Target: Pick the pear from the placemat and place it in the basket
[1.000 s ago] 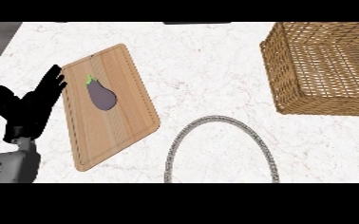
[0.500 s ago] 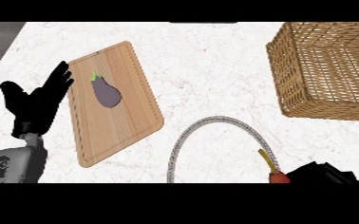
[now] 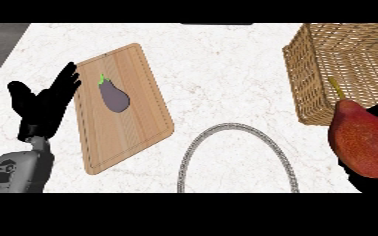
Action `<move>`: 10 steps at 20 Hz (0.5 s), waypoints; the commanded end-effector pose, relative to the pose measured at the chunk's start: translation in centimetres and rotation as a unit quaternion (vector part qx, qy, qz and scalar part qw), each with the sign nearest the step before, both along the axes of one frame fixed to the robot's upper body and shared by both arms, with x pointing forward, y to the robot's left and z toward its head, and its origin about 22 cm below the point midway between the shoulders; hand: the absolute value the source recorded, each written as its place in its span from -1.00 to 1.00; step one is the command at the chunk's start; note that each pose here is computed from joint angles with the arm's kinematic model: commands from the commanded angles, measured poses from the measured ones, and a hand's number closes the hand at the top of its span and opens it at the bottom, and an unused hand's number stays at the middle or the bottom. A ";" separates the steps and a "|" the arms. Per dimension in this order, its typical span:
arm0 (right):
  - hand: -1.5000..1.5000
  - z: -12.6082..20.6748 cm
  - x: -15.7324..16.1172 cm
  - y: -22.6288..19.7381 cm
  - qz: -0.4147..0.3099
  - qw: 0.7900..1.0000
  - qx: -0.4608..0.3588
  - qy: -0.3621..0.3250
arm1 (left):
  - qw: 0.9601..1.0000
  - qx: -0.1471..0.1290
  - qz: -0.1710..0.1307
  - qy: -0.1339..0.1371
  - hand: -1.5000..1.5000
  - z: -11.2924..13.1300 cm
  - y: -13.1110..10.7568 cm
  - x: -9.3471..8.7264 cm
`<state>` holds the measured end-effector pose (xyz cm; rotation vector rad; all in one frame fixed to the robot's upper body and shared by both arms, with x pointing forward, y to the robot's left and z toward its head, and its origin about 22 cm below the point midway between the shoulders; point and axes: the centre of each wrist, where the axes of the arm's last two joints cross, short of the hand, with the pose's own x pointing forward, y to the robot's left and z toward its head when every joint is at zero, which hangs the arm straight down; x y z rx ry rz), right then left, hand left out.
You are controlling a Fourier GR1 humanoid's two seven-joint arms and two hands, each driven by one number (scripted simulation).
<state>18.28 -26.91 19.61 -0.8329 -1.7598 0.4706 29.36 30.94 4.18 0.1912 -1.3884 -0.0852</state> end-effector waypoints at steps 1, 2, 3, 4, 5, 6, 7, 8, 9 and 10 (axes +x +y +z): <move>1.00 5.5 1.4 -2.9 -0.039 0.999 -0.001 -0.021 | 1.000 0.001 0.003 0.005 0.00 -0.1 0.2 -0.9; 1.00 5.9 2.3 -3.1 -0.039 0.999 -0.004 -0.012 | 1.000 -0.004 -0.008 0.002 0.00 1.7 0.1 -0.6; 1.00 6.2 3.4 -4.1 -0.031 0.999 0.005 -0.014 | 1.000 -0.006 0.007 0.004 0.00 -0.1 0.8 1.0; 1.00 7.1 4.8 -5.6 -0.040 0.999 0.002 -0.012 | 1.000 -0.003 -0.005 0.001 0.00 -0.8 -0.9 -0.4; 1.00 6.3 4.1 -7.3 -0.035 0.999 0.007 -0.012 | 1.000 0.000 0.002 -0.003 0.00 0.1 -0.8 -1.1; 1.00 6.7 5.8 -8.0 -0.028 1.000 0.003 -0.009 | 1.000 -0.009 0.005 0.004 0.00 1.0 0.8 0.7; 1.00 4.7 4.9 -8.5 -0.029 1.000 -0.008 0.002 | 1.000 -0.008 -0.003 0.005 0.00 0.7 0.4 0.7; 1.00 4.6 6.6 -9.2 -0.036 0.999 -0.023 0.009 | 1.000 -0.003 0.008 -0.001 0.00 0.1 1.7 0.5; 1.00 4.8 7.9 -8.2 -0.038 0.999 -0.024 -0.006 | 1.000 -0.001 0.000 0.001 0.00 0.8 1.0 0.5; 1.00 5.9 8.1 -9.4 -0.037 0.999 -0.018 -0.009 | 1.000 -0.007 -0.002 0.002 0.00 -0.8 -0.5 -0.3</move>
